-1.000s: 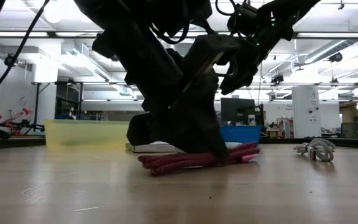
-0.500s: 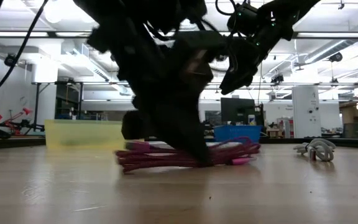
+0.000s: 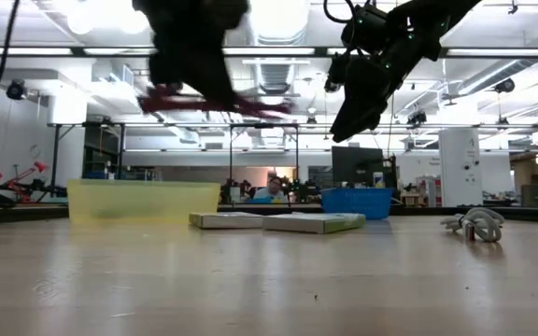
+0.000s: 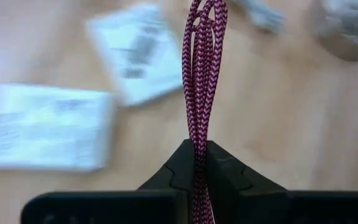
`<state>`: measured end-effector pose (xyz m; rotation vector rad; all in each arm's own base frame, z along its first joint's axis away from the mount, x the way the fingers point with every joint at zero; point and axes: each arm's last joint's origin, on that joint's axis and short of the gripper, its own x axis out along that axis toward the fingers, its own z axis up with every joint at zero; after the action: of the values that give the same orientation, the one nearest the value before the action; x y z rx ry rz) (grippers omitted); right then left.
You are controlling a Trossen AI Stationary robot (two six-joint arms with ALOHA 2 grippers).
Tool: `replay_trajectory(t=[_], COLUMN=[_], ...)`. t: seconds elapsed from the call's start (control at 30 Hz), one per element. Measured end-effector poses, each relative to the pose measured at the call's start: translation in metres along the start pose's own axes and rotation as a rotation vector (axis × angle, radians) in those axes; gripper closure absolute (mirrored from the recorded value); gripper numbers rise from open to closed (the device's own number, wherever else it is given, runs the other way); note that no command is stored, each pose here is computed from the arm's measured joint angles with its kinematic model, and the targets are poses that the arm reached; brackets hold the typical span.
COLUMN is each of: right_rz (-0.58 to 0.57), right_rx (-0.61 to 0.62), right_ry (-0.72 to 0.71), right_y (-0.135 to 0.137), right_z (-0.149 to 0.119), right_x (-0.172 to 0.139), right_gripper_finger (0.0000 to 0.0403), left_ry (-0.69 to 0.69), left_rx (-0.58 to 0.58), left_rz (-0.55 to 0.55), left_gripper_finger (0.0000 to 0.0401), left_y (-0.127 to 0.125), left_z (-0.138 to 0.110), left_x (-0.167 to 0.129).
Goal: Pick and place items into bin
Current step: Put the pink charger cable into the yellow bin
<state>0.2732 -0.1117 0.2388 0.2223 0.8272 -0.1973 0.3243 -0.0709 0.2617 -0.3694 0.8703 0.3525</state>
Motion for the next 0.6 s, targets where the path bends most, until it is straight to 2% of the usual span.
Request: replay_trajectory(t=[0.17, 0.27, 0.43, 0.53, 0.6], right_rz=[0.000, 0.000, 0.000, 0.000, 0.000], right_rx=[0.001, 0.004, 0.037, 0.060, 0.070], right_ry=[0.000, -0.001, -0.011, -0.021, -0.022], right_y=[0.000, 0.000, 0.000, 0.000, 0.000], right_z=[0.000, 0.000, 0.001, 0.002, 0.002], right_x=[0.000, 0.000, 0.000, 0.000, 0.000], right_gripper_finger=[0.0188, 0.0188, 0.0188, 0.0188, 0.0188], left_ry=[-0.140, -0.226, -0.238, -0.195, -0.134], left_rx=[-0.081, -0.097, -0.126, -0.147, -0.174], left_rz=[0.284, 0.411, 0.533, 0.595, 0.590], left_gripper_finger=[0.0391, 0.0391, 0.0391, 0.0391, 0.0391], left_y=[0.044, 0.069, 0.116, 0.146, 0.168], left_z=[0.014, 0.022, 0.034, 0.040, 0.042], left_x=[-0.041, -0.062, -0.078, -0.081, -0.079])
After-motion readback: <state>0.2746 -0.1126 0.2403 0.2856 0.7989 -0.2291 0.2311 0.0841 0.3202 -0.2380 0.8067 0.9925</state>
